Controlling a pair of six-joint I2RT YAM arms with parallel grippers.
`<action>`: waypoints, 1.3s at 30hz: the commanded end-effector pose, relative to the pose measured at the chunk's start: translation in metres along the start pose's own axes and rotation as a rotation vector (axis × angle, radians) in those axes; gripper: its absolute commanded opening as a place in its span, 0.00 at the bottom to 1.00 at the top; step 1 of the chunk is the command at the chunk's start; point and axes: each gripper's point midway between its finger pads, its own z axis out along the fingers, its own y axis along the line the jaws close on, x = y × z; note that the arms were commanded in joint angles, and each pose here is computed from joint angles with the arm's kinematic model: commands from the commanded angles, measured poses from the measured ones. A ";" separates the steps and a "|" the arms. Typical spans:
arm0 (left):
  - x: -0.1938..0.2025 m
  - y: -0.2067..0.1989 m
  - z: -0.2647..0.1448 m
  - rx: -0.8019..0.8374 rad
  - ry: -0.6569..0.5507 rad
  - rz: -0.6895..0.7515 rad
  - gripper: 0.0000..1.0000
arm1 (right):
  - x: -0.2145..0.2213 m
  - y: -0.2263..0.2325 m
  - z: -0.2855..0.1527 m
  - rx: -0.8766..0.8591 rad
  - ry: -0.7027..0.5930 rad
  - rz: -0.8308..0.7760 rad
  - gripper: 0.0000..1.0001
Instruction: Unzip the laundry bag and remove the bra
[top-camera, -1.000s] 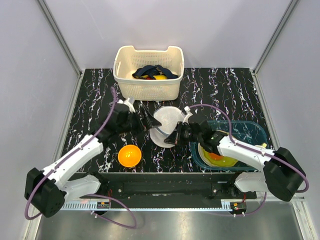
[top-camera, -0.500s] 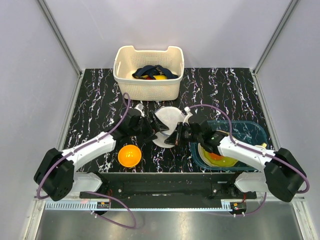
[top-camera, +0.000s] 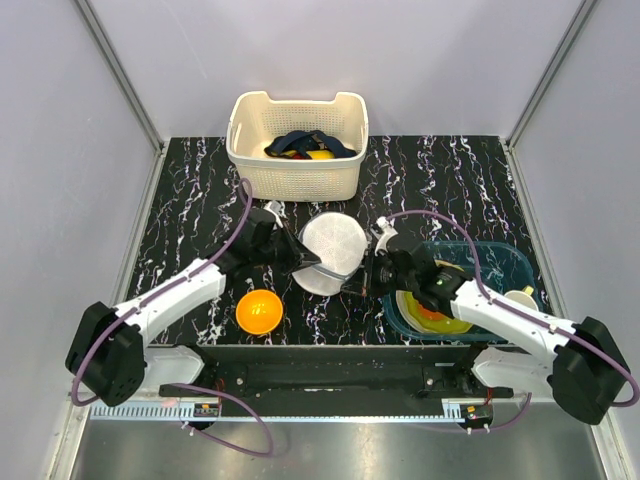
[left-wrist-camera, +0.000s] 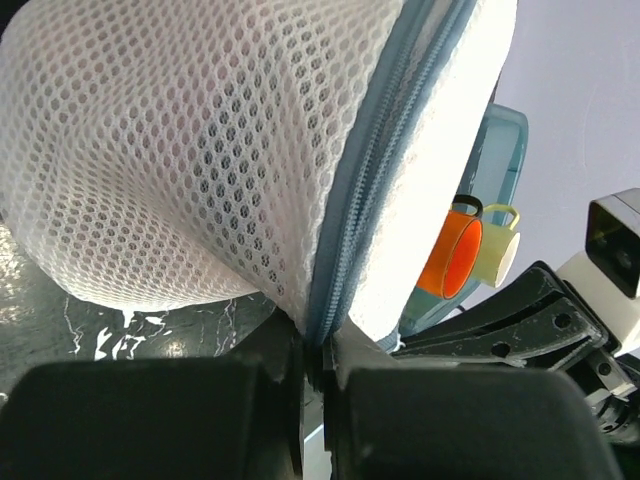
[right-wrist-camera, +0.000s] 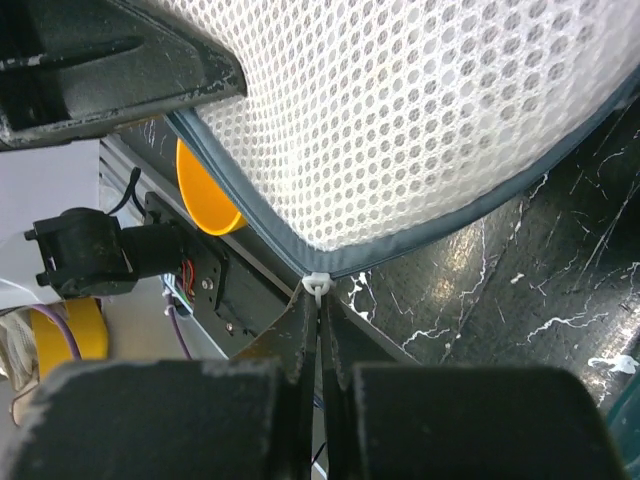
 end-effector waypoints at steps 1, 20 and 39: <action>-0.035 -0.018 -0.011 0.018 -0.108 0.064 0.00 | 0.020 -0.009 -0.010 0.027 0.071 -0.040 0.00; -0.020 -0.034 -0.018 -0.009 -0.020 0.087 0.99 | 0.010 0.029 0.012 -0.076 0.071 -0.018 0.00; 0.002 -0.040 0.018 -0.035 0.048 0.127 0.00 | 0.004 0.031 0.005 -0.042 0.082 -0.069 0.00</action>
